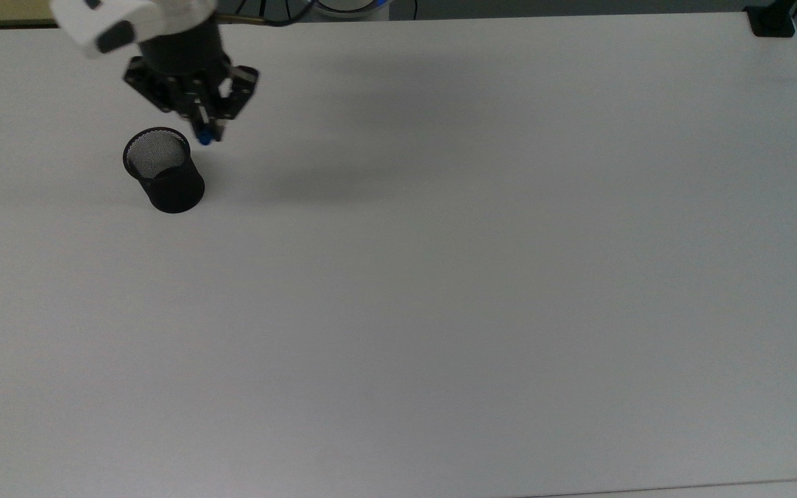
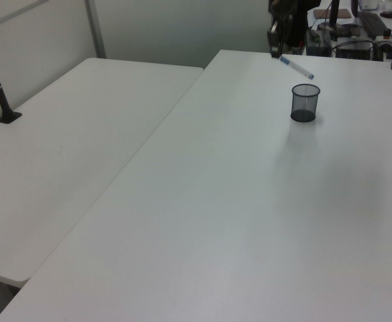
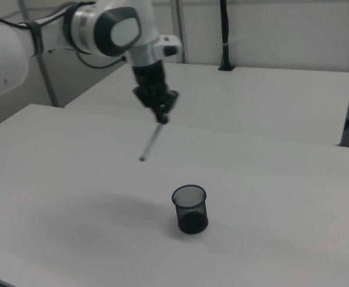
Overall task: Insert the marker
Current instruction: 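Lift the marker and carry it toward the black mesh pen cup, then tilt the marker upright and lower it into the pen cup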
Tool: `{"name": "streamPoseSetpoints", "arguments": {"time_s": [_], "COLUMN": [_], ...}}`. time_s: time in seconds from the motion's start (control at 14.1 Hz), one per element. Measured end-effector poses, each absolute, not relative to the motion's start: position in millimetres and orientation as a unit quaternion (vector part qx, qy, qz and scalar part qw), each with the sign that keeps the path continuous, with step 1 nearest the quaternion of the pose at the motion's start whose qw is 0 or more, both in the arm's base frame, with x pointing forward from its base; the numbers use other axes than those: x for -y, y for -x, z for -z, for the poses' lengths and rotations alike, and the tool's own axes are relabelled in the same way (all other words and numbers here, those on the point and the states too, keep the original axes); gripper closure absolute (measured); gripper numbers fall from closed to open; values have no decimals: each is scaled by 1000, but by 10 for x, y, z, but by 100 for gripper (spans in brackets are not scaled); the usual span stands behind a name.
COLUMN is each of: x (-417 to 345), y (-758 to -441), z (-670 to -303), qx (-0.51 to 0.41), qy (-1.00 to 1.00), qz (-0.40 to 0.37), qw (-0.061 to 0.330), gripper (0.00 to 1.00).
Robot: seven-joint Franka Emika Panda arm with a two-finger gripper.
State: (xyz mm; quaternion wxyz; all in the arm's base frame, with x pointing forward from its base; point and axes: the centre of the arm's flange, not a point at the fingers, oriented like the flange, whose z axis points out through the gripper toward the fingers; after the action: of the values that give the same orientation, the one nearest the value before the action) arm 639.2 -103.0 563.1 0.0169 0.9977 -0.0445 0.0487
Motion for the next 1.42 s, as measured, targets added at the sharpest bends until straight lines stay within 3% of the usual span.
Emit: {"name": "streamPoseSetpoints", "arguments": {"time_s": [0.36, 0.64, 1.42], "x": [2023, 2504, 2343], "y": [-6335, -6169, -5871], "z": [-5887, -6009, -5137], "qx": [100, 142, 120], "qy": [-982, -969, -977], "qz": [-152, -200, -177], "qw": [43, 33, 26], "gripper": [83, 83, 83]}}
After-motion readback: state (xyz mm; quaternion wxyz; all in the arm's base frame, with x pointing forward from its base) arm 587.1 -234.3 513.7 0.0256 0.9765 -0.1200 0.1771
